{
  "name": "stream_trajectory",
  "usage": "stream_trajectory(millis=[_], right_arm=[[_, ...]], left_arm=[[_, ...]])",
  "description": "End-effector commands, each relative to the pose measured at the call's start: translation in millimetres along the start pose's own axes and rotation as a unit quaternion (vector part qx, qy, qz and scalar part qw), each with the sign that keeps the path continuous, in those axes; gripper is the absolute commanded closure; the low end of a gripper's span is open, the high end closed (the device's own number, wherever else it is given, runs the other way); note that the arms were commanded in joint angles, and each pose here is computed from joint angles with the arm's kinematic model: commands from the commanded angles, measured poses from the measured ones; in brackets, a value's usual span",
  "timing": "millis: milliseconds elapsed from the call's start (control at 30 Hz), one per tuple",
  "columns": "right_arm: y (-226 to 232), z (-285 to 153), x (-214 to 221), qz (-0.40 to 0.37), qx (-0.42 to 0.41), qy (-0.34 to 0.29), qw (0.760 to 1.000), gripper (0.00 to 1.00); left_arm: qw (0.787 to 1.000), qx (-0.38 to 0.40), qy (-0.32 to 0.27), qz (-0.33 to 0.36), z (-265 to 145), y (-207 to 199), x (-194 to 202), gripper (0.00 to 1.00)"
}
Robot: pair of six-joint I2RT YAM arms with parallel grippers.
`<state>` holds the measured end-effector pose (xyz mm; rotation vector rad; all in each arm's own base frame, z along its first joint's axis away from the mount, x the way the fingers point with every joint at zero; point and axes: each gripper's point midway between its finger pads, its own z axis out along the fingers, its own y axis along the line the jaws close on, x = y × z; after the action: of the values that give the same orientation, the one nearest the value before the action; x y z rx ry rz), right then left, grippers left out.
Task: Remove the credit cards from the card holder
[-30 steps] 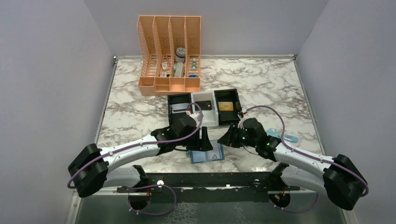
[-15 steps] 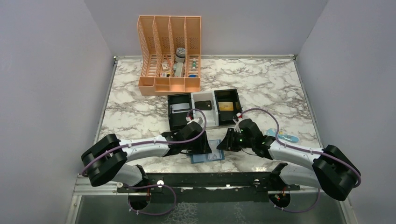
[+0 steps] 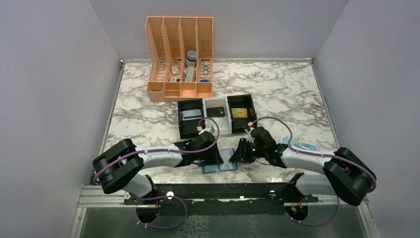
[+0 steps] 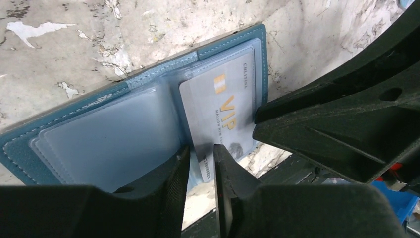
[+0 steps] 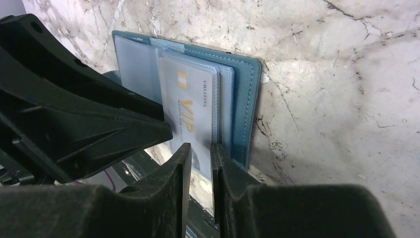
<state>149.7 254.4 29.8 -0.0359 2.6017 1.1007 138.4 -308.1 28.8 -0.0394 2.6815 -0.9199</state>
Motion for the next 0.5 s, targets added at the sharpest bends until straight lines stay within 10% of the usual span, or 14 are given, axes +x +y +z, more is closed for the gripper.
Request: stream_trajectory(millis=[0,467], right_arm=[[-1.3,2.4,2.8,-0.007,-0.003,0.007,1.000,0.79],[-5.4,2.9,1.3,-0.008,0.011,0.006,1.000,0.79]], left_arm=[[1.000,0.016,0.000,-0.012,7.3,-1.2,3.4,0.76],[0.999,0.021,-0.021,-0.021,-1.5,-0.6,-1.4,0.87]])
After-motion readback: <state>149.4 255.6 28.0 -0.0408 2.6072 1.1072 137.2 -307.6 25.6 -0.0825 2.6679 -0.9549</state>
